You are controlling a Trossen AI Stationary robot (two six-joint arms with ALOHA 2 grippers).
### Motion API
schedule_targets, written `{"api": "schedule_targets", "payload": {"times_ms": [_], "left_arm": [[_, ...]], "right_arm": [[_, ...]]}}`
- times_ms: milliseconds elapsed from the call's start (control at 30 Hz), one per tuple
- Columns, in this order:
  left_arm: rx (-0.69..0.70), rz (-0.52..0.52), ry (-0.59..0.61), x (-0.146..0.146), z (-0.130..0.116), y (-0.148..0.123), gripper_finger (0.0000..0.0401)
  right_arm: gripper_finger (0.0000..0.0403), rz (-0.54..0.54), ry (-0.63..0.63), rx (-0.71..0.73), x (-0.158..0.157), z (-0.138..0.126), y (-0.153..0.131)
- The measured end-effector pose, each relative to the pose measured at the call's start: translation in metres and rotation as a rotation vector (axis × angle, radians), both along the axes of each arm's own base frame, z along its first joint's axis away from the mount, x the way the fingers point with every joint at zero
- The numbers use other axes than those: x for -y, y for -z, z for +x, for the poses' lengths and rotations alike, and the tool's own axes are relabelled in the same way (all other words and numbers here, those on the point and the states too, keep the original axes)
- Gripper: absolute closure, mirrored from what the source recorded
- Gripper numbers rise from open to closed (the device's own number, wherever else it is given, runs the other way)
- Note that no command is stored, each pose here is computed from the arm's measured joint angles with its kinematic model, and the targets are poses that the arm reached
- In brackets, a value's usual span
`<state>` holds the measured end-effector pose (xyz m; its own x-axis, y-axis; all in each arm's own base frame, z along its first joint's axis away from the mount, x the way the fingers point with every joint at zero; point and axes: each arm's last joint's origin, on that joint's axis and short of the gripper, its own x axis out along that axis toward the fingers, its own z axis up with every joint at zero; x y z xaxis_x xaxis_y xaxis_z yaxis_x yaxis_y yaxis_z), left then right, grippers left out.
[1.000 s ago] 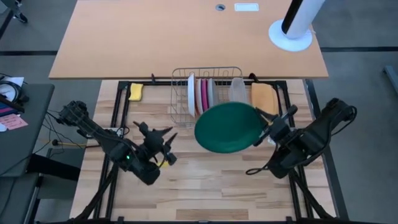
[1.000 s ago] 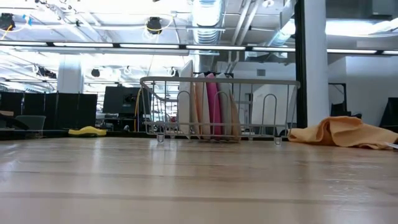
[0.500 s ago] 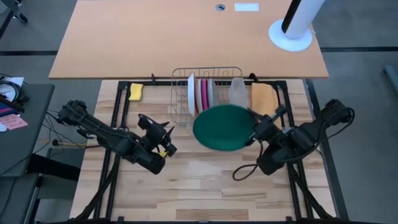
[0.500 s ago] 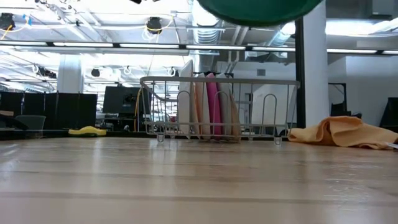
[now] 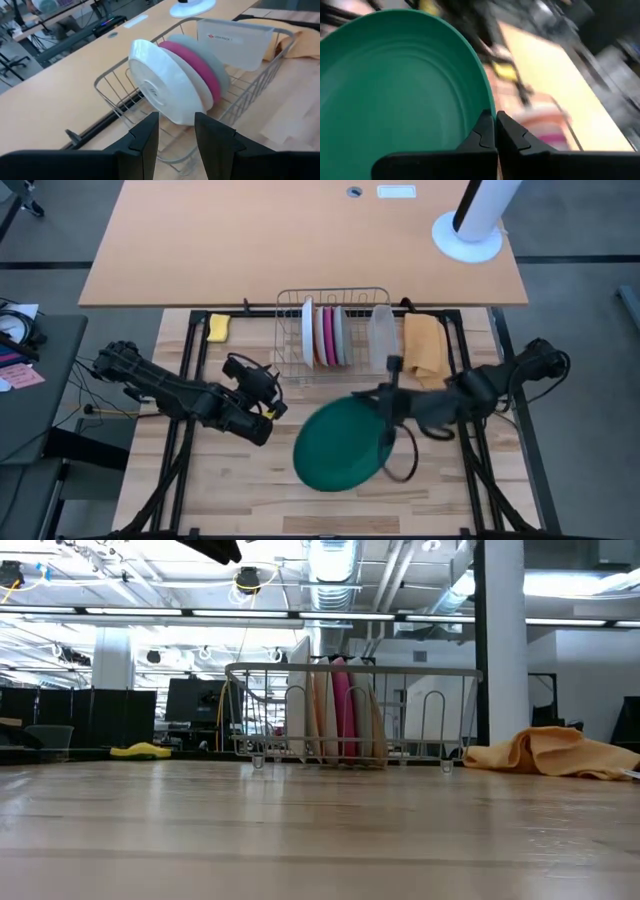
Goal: Sort dishes
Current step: Put the green plate into the dish rack
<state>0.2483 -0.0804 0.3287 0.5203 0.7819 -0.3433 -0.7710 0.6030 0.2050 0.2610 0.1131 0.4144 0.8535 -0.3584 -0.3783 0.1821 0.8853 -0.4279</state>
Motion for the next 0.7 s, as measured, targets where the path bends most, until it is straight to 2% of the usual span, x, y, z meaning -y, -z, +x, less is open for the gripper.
{"api": "schedule_targets", "payload": {"times_ms": [100,233,533,700], "left_arm": [[-0.029,0.019,0.001,-0.003,0.001,0.0,0.028],[-0.029,0.024,0.005,-0.006,-0.004,-0.005,0.028],[0.008,0.01,-0.014,-0.018,-0.032,-0.023,0.028],[0.016,0.004,-0.024,-0.021,-0.039,-0.026,0.028]], "right_arm": [[0.0403,-0.01,-0.088,0.064,0.01,0.005,-0.014],[0.0403,0.028,-0.092,0.148,0.036,-0.008,-0.035],[0.0403,0.106,0.051,0.265,0.077,-0.068,-0.064],[0.0403,0.085,0.164,0.238,0.087,-0.094,-0.042]]}}
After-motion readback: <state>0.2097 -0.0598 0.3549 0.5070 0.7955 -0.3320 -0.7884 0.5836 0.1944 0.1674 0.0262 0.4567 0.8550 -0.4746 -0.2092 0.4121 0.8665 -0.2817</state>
